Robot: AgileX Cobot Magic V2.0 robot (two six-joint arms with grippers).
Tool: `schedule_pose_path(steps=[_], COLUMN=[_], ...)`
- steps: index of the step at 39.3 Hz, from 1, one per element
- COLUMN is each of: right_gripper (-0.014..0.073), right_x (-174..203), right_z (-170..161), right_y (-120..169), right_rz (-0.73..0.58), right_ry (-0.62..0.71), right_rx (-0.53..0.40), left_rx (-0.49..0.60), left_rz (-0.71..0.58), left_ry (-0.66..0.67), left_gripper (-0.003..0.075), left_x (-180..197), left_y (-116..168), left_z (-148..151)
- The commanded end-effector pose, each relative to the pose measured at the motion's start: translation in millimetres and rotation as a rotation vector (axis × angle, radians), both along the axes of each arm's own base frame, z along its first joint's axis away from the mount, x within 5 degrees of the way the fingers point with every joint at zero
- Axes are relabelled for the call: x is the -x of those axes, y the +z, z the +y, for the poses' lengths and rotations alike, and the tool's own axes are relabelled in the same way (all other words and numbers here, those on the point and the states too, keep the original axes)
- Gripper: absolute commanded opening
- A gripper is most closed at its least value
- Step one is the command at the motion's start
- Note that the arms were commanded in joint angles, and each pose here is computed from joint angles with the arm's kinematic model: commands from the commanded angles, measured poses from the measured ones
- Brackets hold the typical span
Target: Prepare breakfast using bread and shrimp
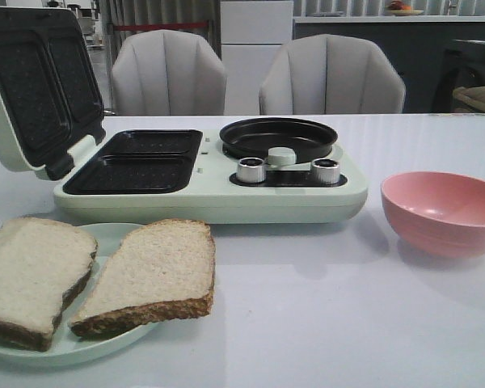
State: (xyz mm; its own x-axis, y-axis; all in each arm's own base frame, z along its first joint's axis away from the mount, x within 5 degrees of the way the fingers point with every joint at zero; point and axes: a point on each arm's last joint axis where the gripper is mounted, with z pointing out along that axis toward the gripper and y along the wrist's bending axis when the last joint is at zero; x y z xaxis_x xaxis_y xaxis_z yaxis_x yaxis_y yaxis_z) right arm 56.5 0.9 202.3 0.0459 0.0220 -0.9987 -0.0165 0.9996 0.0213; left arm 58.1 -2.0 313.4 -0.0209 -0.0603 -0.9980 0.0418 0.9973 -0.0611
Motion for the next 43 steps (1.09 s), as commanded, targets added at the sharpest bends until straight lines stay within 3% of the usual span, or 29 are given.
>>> schedule_pose_path(steps=[1,6,27,37,43], right_gripper=[0.0153,0.0153,0.0153,0.0153,0.0153], right_x=[3.5,3.5,3.5,3.5,3.5], right_z=[-0.4,-0.4,-0.4,-0.4,-0.4], right_y=[15.2,15.2,15.2,15.2,15.2], right_rz=[-0.130,-0.130,-0.130,-0.130,-0.130], right_ry=[-0.009,-0.009,-0.009,-0.009,-0.009], right_rx=[0.020,0.020,0.020,0.020,0.020], left_rx=[0.007,-0.060,-0.687,-1.116,-1.255], left_rz=[-0.052,0.026,0.331,0.421,0.468], left_ry=[-0.018,-0.088,-0.521,-0.583,-0.597], left_gripper=[0.0585,0.0585,0.0585,0.0585,0.0584], left_x=[0.1,-0.9,-44.4,-60.8,-69.5], left_y=[13.2,6.7,-34.4,-57.6,-69.6], left_z=[-1.1,-5.0,-54.3,-73.2,-82.5])
